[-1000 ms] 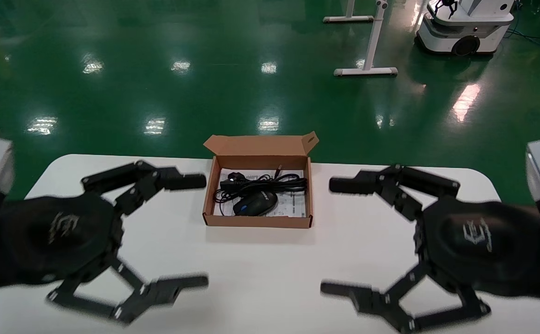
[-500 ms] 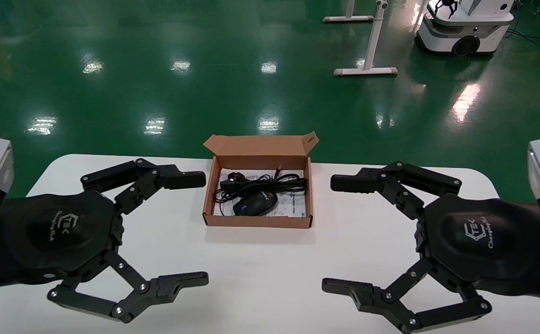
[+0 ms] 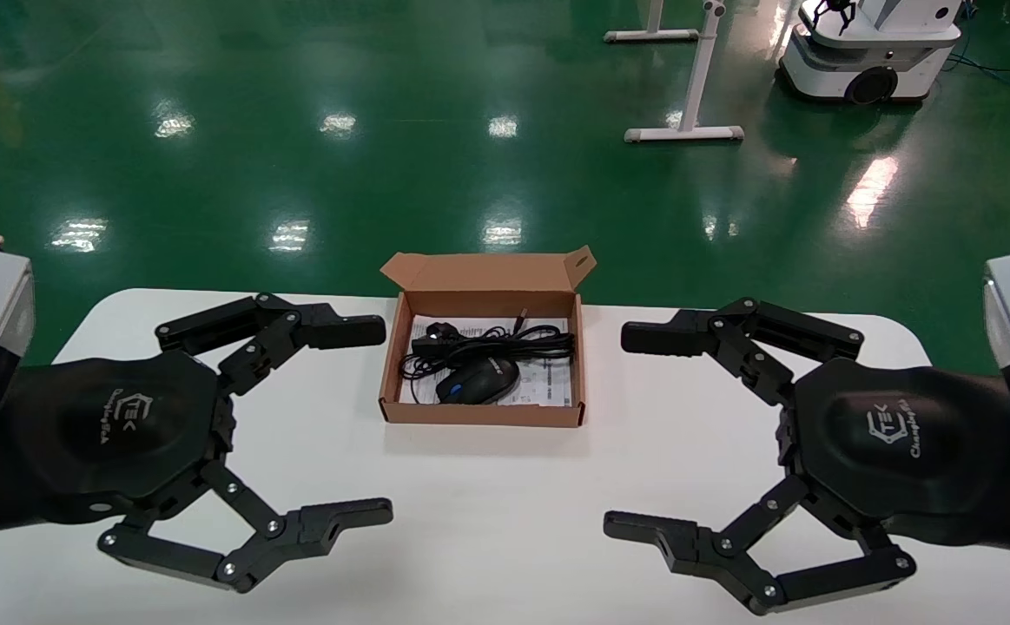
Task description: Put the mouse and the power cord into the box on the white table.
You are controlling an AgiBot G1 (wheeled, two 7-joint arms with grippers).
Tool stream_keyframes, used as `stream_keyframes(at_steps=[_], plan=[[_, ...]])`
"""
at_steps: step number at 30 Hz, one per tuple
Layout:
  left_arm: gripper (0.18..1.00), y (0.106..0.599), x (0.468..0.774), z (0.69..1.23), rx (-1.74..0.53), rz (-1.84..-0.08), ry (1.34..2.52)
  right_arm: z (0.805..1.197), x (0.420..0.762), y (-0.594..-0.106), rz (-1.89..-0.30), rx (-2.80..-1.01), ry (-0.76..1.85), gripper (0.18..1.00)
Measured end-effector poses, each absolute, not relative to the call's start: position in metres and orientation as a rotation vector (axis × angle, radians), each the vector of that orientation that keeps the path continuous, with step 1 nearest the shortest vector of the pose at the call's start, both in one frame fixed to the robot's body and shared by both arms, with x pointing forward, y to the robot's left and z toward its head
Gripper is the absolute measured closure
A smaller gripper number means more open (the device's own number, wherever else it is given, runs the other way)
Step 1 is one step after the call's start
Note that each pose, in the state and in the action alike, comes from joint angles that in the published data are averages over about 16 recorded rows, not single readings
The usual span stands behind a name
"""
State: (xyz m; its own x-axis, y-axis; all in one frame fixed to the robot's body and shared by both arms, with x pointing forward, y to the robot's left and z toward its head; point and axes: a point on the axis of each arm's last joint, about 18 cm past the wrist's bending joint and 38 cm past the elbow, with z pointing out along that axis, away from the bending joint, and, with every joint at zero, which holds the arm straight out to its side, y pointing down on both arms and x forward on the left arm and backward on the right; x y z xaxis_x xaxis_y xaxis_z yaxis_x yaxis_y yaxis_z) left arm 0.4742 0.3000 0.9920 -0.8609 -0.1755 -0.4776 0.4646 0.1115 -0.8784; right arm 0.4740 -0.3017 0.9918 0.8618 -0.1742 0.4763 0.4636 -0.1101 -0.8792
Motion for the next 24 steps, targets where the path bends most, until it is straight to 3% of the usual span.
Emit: stream_keyframes(at_steps=[24], plan=[[0.184, 0.3, 0.4758, 0.9921, 0.277, -1.799, 1.923, 0.992, 0.4751, -0.302, -0.551, -1.595, -0.23, 0.178]])
